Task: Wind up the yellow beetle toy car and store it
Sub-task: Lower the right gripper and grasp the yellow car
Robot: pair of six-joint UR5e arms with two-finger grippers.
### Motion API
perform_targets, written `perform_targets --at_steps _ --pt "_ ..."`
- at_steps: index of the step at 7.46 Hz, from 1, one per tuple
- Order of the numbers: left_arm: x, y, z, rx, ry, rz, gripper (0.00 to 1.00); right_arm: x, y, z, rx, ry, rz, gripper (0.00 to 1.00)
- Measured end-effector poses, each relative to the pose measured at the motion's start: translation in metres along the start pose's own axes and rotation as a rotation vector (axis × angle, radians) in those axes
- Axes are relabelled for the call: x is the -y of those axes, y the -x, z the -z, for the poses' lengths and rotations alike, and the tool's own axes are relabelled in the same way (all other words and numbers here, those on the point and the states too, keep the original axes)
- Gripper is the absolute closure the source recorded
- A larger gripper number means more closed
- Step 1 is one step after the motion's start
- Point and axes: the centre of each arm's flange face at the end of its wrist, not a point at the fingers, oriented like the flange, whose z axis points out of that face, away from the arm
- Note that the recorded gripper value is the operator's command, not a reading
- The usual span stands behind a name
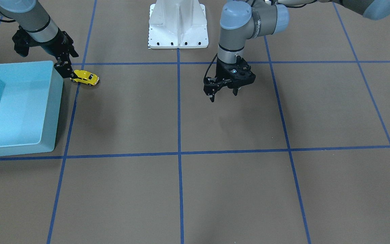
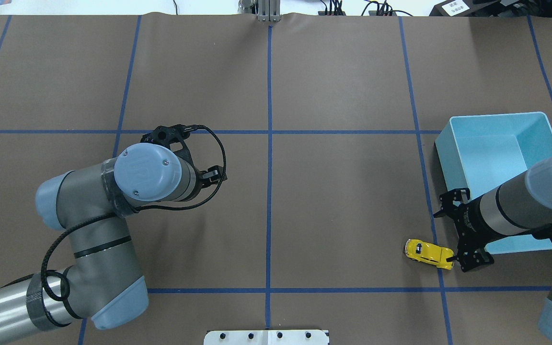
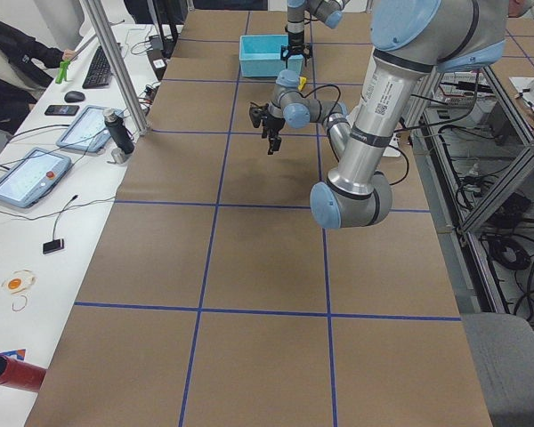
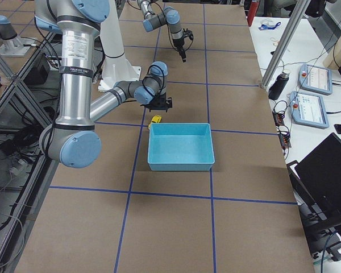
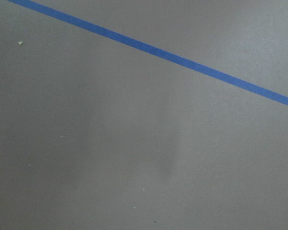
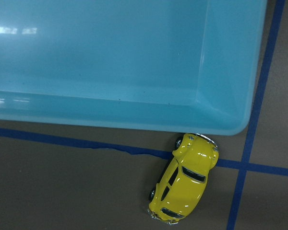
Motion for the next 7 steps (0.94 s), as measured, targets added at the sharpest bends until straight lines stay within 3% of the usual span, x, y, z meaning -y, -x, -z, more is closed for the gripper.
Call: perform_targets --at_steps 2,7 --pt "0.0 0.014 -0.003 0.014 0.001 -0.039 0.0 -0.002 -0.004 -0.022 0.021 -0.024 -0.024 0.0" --pt "0.002 0.037 0.006 0.014 0.008 -0.12 0.0 0.001 -0.011 -0.065 0.052 -0.023 -0.048 0.0"
